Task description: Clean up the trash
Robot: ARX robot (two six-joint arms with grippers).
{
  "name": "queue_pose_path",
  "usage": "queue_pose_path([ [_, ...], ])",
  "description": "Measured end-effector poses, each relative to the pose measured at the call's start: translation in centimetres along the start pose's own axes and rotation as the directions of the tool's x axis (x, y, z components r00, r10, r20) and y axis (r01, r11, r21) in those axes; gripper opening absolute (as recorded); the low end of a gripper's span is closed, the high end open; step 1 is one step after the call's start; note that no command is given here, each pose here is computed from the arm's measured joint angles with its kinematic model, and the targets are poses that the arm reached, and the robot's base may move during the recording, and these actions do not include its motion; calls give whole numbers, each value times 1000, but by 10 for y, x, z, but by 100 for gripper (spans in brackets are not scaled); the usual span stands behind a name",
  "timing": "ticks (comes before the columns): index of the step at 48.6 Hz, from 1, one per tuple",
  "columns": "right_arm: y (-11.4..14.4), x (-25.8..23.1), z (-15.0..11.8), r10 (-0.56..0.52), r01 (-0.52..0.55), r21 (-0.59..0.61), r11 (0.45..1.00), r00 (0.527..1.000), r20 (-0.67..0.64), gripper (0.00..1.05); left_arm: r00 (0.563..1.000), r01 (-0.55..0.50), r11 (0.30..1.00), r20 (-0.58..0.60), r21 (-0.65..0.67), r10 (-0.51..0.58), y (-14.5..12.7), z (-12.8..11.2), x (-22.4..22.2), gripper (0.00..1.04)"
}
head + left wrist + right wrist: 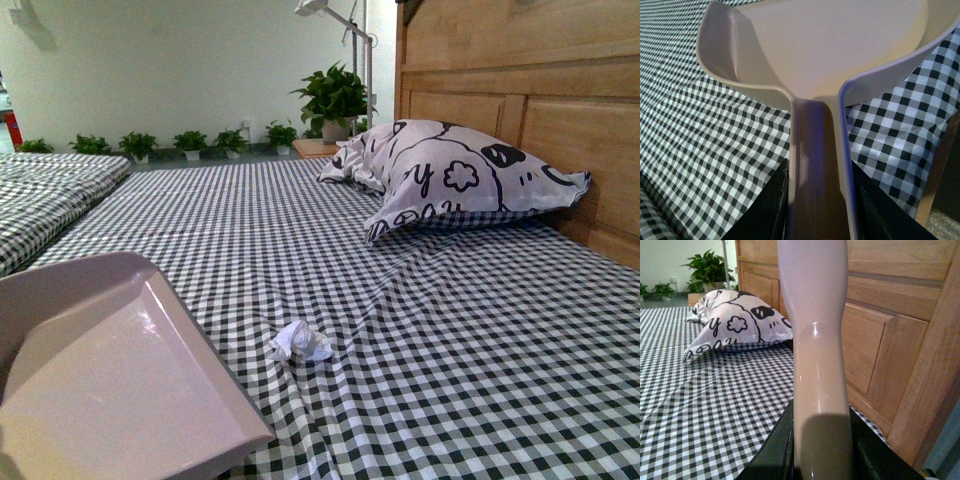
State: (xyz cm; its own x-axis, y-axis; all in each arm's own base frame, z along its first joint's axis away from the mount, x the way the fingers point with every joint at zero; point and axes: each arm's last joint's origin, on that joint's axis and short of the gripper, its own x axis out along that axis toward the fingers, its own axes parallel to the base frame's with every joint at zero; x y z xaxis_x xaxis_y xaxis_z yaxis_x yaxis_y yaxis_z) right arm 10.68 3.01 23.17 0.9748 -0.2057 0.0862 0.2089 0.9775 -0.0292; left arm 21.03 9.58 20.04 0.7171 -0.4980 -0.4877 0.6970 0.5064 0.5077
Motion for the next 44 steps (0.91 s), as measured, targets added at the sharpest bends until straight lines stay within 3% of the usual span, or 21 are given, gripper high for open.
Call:
queue_pose_path([
  [29, 0, 0, 0, 0, 0, 0, 1000, 1000, 0, 20, 999, 43, 996, -25, -72, -44, 15, -14, 59, 29],
  [44, 0, 0, 0, 0, 0, 0, 1000, 1000, 0, 20, 994, 79, 991, -64, -105, -86, 18, -19, 69, 29],
])
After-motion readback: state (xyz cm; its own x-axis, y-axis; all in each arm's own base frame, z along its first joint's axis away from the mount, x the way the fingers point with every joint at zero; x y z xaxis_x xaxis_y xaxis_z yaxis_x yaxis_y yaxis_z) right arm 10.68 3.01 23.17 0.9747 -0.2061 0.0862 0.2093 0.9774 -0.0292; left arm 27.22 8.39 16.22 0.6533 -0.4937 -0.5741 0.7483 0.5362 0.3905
